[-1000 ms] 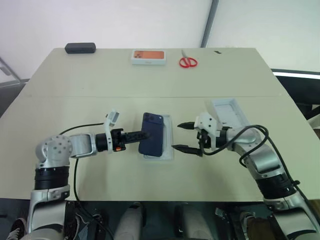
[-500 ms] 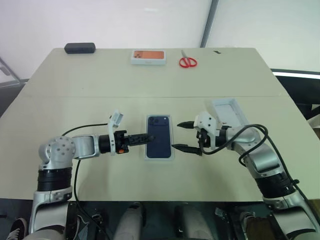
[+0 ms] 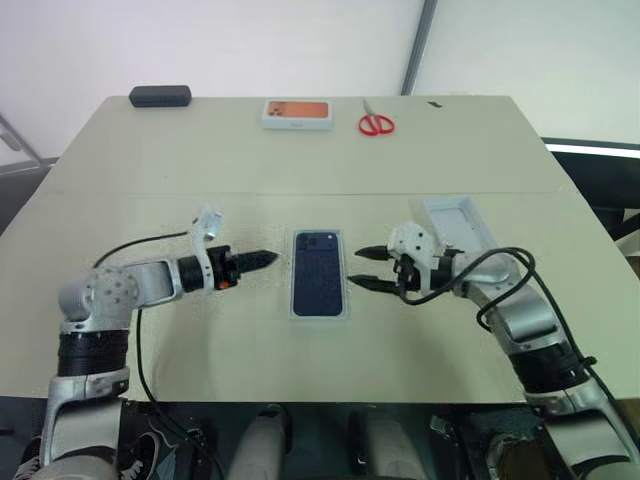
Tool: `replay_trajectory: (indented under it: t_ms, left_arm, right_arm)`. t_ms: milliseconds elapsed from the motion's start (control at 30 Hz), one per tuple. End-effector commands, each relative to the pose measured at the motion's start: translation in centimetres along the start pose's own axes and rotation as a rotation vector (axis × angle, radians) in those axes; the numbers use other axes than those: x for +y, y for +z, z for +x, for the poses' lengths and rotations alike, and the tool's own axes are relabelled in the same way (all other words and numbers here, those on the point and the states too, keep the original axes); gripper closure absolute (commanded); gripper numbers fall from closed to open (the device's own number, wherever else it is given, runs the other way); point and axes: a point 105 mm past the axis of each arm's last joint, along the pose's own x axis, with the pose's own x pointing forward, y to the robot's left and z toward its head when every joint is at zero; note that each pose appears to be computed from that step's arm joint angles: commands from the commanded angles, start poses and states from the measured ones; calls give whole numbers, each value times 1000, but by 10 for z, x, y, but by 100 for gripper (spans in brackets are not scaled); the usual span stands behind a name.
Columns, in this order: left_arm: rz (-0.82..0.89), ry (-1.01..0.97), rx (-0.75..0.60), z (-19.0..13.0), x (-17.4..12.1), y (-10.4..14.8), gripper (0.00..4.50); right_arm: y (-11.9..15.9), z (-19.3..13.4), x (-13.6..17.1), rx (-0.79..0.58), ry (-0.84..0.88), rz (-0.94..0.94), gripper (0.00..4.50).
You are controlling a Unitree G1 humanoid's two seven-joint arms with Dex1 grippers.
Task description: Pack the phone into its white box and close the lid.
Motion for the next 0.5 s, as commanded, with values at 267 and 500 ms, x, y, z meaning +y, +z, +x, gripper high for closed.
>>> replay_trajectory:
  t_ms: [267, 500]
  left_arm:
    - [211, -36, 89, 11, -14, -29, 450]
    - [212, -124, 145, 32, -39, -52, 450]
  right_arm:
    - [-9, 14, 6, 64, -5, -132, 447]
    - [-16, 15, 9, 96, 6, -156, 447]
